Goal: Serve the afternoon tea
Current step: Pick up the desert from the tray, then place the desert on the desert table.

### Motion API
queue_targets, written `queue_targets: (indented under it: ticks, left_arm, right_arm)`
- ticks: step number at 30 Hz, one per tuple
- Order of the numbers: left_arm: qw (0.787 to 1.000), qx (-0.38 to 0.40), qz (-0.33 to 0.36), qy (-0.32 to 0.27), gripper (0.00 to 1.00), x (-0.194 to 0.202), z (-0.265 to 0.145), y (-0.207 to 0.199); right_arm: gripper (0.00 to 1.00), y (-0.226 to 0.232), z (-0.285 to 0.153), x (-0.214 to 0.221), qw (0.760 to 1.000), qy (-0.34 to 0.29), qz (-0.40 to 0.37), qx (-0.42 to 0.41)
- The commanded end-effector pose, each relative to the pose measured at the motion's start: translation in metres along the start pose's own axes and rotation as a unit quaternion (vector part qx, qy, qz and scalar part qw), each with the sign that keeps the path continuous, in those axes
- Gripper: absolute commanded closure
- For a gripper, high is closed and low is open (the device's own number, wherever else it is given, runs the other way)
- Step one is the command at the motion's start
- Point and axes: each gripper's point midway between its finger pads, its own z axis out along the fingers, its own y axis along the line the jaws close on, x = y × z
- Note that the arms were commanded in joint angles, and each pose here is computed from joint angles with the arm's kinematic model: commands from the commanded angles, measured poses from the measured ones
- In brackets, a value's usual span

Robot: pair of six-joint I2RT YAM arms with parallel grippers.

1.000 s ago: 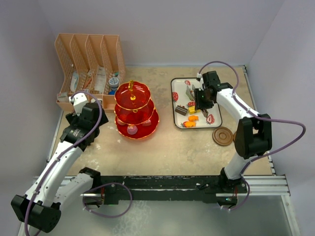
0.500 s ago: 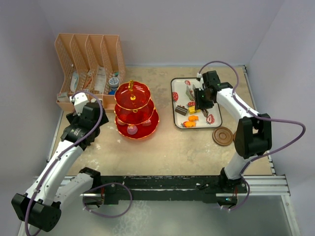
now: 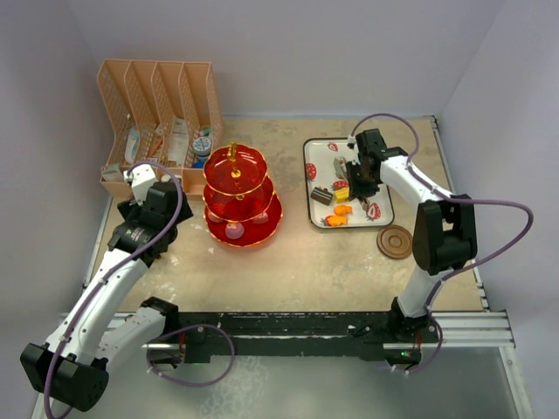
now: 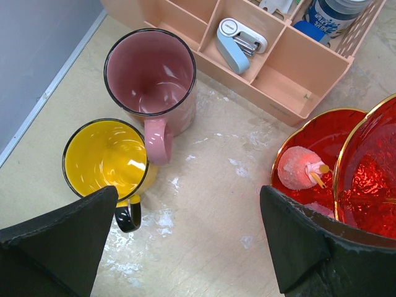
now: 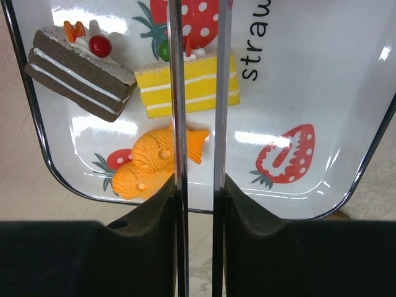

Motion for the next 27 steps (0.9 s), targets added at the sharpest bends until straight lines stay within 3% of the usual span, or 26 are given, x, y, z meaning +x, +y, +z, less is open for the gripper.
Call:
queue_targets:
  ticks: [1, 5, 14, 27]
  left_arm:
    - [1.000, 0.008, -0.007, -0.021, 0.06, -0.014, -0.003, -0.004]
    - [1.000, 0.007, -0.007, -0.021, 0.06, -0.014, -0.003, -0.004]
    - [1.000, 0.005, -0.008, -0.022, 0.06, -0.014, -0.003, -0.003]
    - [1.000, 0.000, -0.008, -0.023, 0.06, -0.014, -0.002, -0.002]
  right_arm:
    - [0.76, -0.003, -0.024, -0.023, 0.999, -0.049, -0.002, 0.004]
    - [0.82, 0.002, -0.040, -0.032, 0.997, -0.082, 0.008, -0.009]
    - [0.84, 0.037, -0.084, -0.040, 0.984, -0.144, 0.004, -0.103]
    - [0.83, 0.114, -0.143, -0.004, 0.954, -0.155, -0.038, -0.255]
